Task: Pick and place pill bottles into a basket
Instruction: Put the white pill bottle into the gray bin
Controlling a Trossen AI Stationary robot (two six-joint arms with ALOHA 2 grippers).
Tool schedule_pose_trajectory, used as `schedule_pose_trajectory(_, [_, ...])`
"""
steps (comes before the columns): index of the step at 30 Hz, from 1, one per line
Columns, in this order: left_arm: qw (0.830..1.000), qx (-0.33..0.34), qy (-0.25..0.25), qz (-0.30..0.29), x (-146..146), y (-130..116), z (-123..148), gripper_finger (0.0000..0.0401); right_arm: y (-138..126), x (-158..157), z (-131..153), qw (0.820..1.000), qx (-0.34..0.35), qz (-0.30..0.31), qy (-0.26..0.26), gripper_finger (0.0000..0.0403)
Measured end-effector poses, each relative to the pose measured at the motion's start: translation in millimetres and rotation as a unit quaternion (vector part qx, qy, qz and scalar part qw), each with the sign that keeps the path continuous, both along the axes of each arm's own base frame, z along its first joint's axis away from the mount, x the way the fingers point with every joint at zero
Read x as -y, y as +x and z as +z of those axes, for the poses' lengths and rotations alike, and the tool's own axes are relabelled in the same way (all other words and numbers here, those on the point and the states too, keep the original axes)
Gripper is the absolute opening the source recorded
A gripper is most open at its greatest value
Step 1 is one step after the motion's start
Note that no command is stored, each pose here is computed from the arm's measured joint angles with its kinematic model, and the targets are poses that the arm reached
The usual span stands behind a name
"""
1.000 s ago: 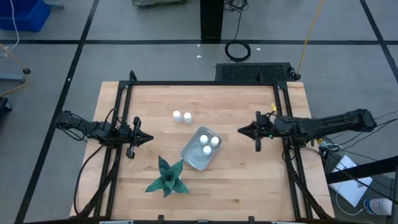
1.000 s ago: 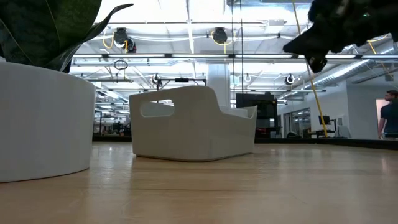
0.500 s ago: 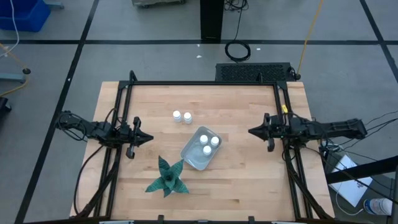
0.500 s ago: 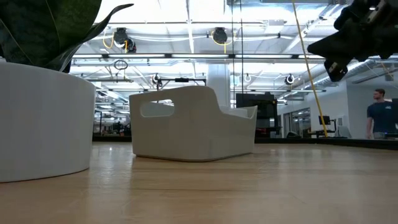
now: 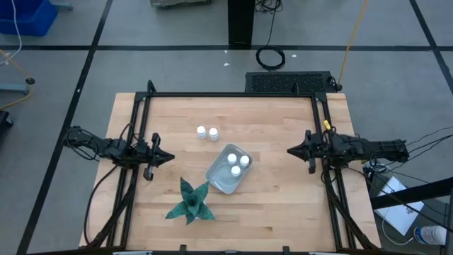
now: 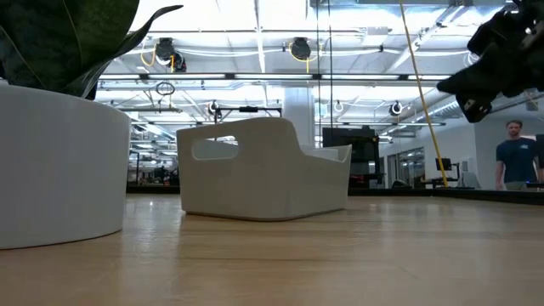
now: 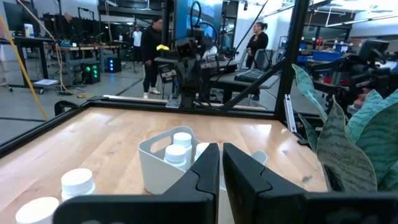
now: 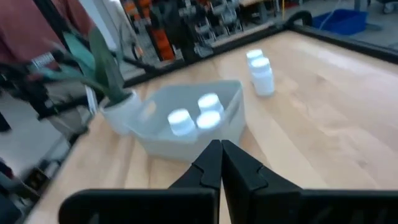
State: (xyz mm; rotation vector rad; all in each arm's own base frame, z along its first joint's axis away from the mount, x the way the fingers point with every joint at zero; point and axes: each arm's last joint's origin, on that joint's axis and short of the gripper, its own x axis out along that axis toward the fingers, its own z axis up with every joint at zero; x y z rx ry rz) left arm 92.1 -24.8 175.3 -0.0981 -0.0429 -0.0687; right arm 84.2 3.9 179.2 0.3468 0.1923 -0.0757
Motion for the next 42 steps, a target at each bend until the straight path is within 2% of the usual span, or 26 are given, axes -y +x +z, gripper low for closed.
schedule_pose_trajectory(3, [1.0, 0.0, 0.0, 0.0, 0, 0, 0, 0.0026, 0, 0, -3, 1.0, -0.013, 0.003, -0.014, 0.0])
schedule_pose_trajectory(8, [1.0, 0.001, 0.0, 0.0, 0, 0, 0, 0.0026, 5, 0, -10, 1.0, 0.011, 0.003, -0.029, 0.0])
schedule_pose_trajectory(18, [1.0, 0.001, 0.0, 0.0, 0, 0, 0, 0.0026, 10, -1, -23, 0.997, 0.017, -0.016, 0.08, 0.0])
schedule_pose_trajectory(29, [1.0, 0.013, 0.012, 0.01, -1, 0, 2, 0.0026, 10, -1, -24, 0.996, 0.018, -0.015, 0.083, 0.0])
schedule_pose_trajectory(31, [0.999, 0.047, -0.023, 0.011, -1, -1, 10, 0.0026, 10, -1, -24, 0.996, 0.018, -0.015, 0.083, 0.0])
schedule_pose_trajectory(33, [0.993, 0.091, -0.08, 0.006, -2, -3, 19, 0.0026, 10, -1, -24, 0.996, 0.018, -0.015, 0.083, 0.0])
schedule_pose_trajectory(36, [0.972, 0.178, -0.155, -0.007, -4, -8, 36, 0.0026, 10, -1, -24, 0.996, 0.018, -0.016, 0.083, 0.0])
schedule_pose_trajectory(42, [0.92, 0.331, -0.206, -0.035, -9, -26, 63, 0.0026, 10, -1, -24, 0.996, 0.019, -0.015, 0.084, 0.0])
